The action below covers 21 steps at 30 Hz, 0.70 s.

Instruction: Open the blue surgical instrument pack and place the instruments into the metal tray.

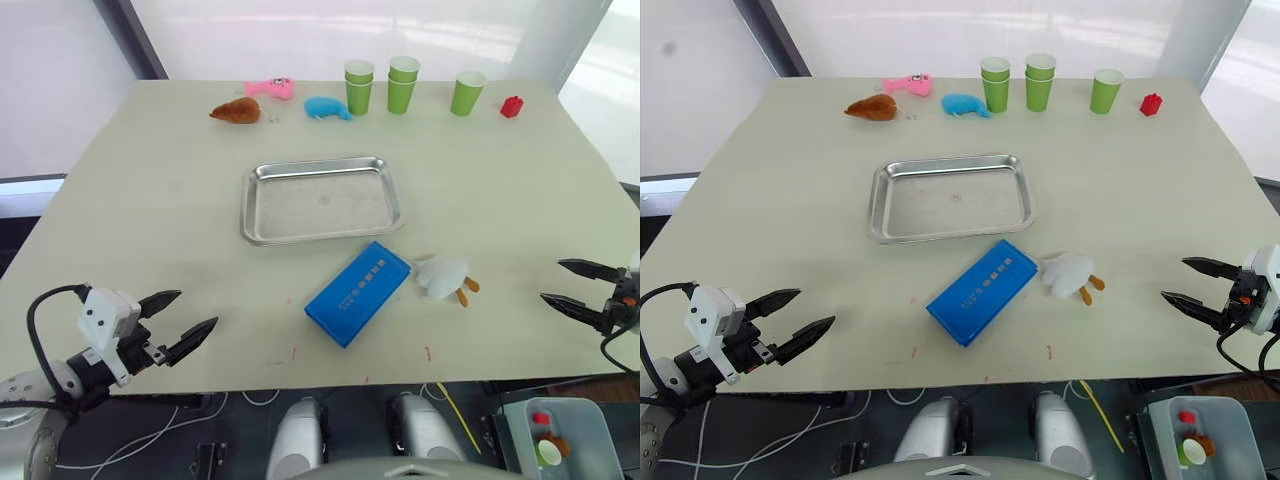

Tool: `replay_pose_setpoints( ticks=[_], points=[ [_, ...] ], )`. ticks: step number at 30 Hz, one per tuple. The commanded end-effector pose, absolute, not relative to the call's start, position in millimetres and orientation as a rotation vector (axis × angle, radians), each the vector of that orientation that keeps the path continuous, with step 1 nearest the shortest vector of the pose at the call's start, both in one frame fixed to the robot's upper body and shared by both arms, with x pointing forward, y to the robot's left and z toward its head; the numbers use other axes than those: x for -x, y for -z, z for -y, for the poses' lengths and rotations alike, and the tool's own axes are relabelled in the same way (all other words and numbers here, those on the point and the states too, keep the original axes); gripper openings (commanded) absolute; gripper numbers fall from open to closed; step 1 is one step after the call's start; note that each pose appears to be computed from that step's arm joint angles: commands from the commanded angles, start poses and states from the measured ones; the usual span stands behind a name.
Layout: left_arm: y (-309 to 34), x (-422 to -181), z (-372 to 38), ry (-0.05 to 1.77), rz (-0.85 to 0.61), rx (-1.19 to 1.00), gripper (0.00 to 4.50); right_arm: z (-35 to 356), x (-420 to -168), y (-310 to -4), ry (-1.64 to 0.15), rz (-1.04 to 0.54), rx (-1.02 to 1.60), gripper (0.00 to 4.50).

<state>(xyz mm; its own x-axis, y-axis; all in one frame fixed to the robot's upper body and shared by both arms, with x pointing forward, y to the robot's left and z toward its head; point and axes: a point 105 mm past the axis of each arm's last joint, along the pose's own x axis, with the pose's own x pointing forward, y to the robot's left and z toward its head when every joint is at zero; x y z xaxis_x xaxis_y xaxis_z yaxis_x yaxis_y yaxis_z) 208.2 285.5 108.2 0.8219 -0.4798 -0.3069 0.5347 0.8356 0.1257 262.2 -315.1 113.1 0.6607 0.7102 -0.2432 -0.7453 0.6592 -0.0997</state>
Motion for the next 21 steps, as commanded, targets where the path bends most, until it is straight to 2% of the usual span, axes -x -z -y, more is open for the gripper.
replay_pose_setpoints(
  ticks=[1, 10, 17, 21],
  points=[
    [-114, -213, -286, 0.565, -0.256, -0.245, 4.50, 316, -258, -122, -0.822, -0.137, 0.224, 4.47],
    [-115, -217, -286, 0.583, -0.252, -0.254, 4.50, 314, -255, -117, -0.813, -0.130, 0.220, 4.47],
    [-114, -210, -265, 0.679, -0.256, -0.237, 4.50, 297, -270, -129, -0.848, -0.084, 0.201, 4.47],
    [-112, -206, -244, 0.760, -0.263, -0.247, 4.50, 276, -288, -138, -0.874, -0.068, 0.226, 4.47]
  ],
)
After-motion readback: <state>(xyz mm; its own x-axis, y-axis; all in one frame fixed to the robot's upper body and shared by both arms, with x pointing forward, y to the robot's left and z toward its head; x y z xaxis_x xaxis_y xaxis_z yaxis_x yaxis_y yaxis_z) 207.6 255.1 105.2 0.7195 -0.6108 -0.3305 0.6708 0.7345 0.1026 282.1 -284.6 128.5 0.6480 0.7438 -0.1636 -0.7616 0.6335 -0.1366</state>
